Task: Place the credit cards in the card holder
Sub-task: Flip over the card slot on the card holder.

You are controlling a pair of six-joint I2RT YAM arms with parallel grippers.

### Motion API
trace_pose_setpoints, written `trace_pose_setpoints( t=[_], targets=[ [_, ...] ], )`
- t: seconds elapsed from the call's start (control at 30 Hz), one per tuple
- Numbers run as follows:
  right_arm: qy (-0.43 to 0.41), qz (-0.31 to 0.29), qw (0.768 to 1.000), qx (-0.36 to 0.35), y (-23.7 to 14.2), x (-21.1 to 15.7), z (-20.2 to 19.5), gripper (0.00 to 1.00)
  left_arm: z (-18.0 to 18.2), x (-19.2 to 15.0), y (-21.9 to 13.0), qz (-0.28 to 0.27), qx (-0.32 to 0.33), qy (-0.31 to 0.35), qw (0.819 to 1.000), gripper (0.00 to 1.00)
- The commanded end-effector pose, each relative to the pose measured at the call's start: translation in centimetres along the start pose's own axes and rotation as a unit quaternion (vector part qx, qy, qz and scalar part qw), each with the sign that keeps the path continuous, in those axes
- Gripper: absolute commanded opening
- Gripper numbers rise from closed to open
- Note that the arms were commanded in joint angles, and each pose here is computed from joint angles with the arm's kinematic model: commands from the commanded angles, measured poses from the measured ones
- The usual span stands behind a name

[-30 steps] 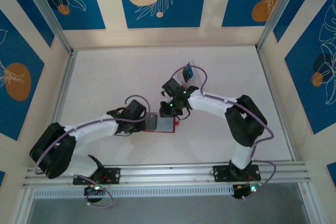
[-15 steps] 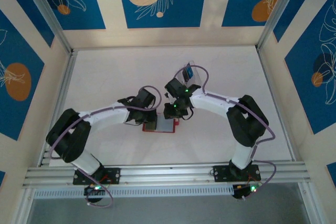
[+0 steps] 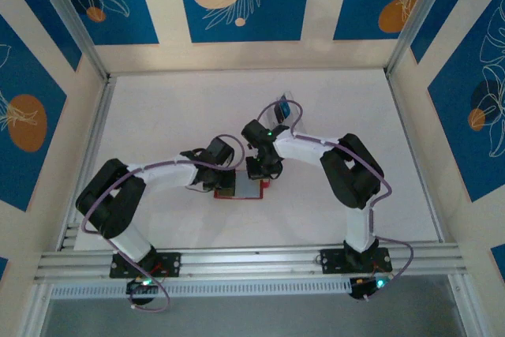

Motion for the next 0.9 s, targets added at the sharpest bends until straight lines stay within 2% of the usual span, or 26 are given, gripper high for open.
trace_pose_setpoints(
  t=[0.0,0.2,0.33,0.43,0.67,0.77,0.87],
  targets=[
    [0.005,0.026,1.000,-0.010,1.4,-0.4,0.4,0.05,1.5,-1.3,1.4,0.033,0.026,0.005,0.999,0.03],
    [0.008,0.038,0.998,0.043,1.6,-0.5,1.2,0.05,1.5,-1.5,1.8,0.040,0.020,0.004,0.999,0.03],
    [0.025,0.043,0.992,0.115,1.4,-0.1,1.4,0.05,0.9,-1.2,1.1,0.033,0.002,0.004,0.999,0.07],
    [0.044,0.043,0.986,0.154,1.3,0.2,0.9,0.05,0.3,-0.8,0.0,0.014,-0.023,0.011,1.000,0.18],
    [0.066,0.061,0.985,0.149,2.3,0.5,-0.1,0.05,0.4,-1.2,-3.8,-0.033,-0.027,0.047,0.998,0.39],
    [0.070,0.065,0.984,0.154,2.5,0.7,-0.2,0.05,-0.2,-2.2,-4.7,-0.038,-0.032,0.095,0.994,0.49],
    [0.071,0.069,0.983,0.154,2.7,0.8,-0.3,0.06,-1.6,-3.1,-5.2,-0.045,-0.026,0.162,0.985,0.54]
  ],
)
Point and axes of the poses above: each hand's point on the last joint's axis, 136 mm out from that joint toward the fingers, its own y axis out along the fingers, its own z axis along the line the jaws close on, x = y × z, the point moved 9 cm from there along -y, back along the fingers, and after that the axes turned 2 degrees about -y, right-handed, at the moved point
